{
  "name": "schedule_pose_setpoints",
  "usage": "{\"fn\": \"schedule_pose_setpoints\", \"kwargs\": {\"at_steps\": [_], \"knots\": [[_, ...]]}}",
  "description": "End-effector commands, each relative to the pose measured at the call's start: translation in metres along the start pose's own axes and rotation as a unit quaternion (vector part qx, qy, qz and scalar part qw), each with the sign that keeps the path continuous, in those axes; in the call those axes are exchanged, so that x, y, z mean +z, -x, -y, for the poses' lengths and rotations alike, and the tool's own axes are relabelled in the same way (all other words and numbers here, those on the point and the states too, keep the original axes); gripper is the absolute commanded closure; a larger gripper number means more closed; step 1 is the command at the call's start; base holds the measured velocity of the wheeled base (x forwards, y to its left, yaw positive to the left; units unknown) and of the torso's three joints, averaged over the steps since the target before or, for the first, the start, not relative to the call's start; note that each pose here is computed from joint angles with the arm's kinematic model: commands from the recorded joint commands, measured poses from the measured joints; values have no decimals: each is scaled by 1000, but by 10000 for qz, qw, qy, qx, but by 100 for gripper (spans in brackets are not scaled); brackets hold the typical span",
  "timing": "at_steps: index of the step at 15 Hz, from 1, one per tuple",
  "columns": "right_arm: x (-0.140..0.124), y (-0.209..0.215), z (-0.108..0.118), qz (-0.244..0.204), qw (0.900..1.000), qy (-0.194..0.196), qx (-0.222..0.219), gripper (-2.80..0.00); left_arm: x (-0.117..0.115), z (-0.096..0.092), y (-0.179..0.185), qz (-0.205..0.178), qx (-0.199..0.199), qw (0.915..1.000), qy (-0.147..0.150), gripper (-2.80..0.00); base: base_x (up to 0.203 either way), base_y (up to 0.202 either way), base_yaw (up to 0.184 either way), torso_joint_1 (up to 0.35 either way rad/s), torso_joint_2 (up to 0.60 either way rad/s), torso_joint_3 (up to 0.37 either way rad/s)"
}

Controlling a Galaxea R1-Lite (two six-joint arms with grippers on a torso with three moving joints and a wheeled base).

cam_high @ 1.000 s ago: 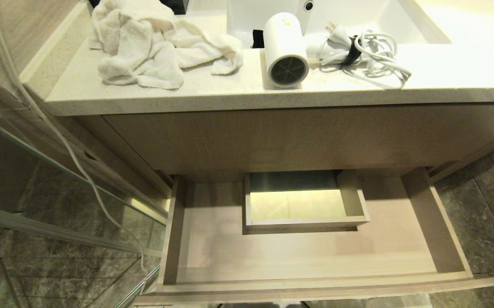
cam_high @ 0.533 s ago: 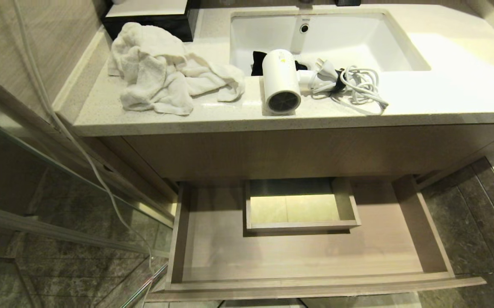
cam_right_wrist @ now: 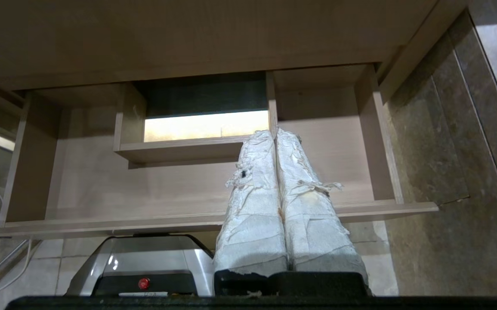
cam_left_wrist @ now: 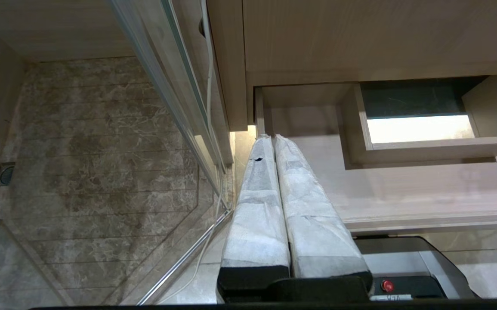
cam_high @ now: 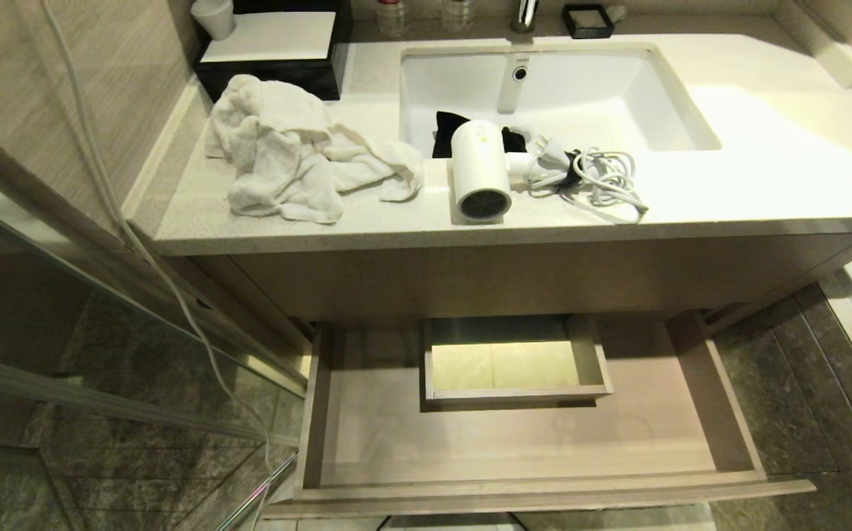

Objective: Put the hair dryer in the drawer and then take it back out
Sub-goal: Pick up the hairdryer

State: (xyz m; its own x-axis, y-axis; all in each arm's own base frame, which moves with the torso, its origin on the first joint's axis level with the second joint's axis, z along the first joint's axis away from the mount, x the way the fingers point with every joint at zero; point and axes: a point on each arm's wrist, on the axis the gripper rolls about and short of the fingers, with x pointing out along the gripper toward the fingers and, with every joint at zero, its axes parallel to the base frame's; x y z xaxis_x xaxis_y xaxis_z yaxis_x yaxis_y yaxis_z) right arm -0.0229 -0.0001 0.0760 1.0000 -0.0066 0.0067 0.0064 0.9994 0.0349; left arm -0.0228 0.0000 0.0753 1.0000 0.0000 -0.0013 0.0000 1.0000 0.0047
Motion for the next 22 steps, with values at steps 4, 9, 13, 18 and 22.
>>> {"fn": "schedule_pose_setpoints", "kwargs": {"at_steps": [4, 9, 13, 18, 22], "knots": [[0, 0, 0, -8, 10000, 4, 2, 0, 0, 0, 0, -6, 0, 10000, 0, 0, 0, 0, 0, 168, -323, -155], [0, 0, 0, -3, 10000, -2, 2, 0, 0, 0, 0, -1, 0, 10000, 0, 0, 0, 0, 0, 119, -245, -111], [0, 0, 0, 0, 10000, 10, 9, 0, 0, 0, 0, -1, 0, 10000, 0, 0, 0, 0, 0, 0, 0, 0], [0, 0, 0, -19, 10000, 75, 44, 0, 0, 0, 0, -6, 0, 10000, 0, 0, 0, 0, 0, 0, 0, 0], [-1, 0, 0, -40, 9999, 90, 40, 0, 0, 0, 0, -8, 0, 10000, 0, 0, 0, 0, 0, 0, 0, 0]]}}
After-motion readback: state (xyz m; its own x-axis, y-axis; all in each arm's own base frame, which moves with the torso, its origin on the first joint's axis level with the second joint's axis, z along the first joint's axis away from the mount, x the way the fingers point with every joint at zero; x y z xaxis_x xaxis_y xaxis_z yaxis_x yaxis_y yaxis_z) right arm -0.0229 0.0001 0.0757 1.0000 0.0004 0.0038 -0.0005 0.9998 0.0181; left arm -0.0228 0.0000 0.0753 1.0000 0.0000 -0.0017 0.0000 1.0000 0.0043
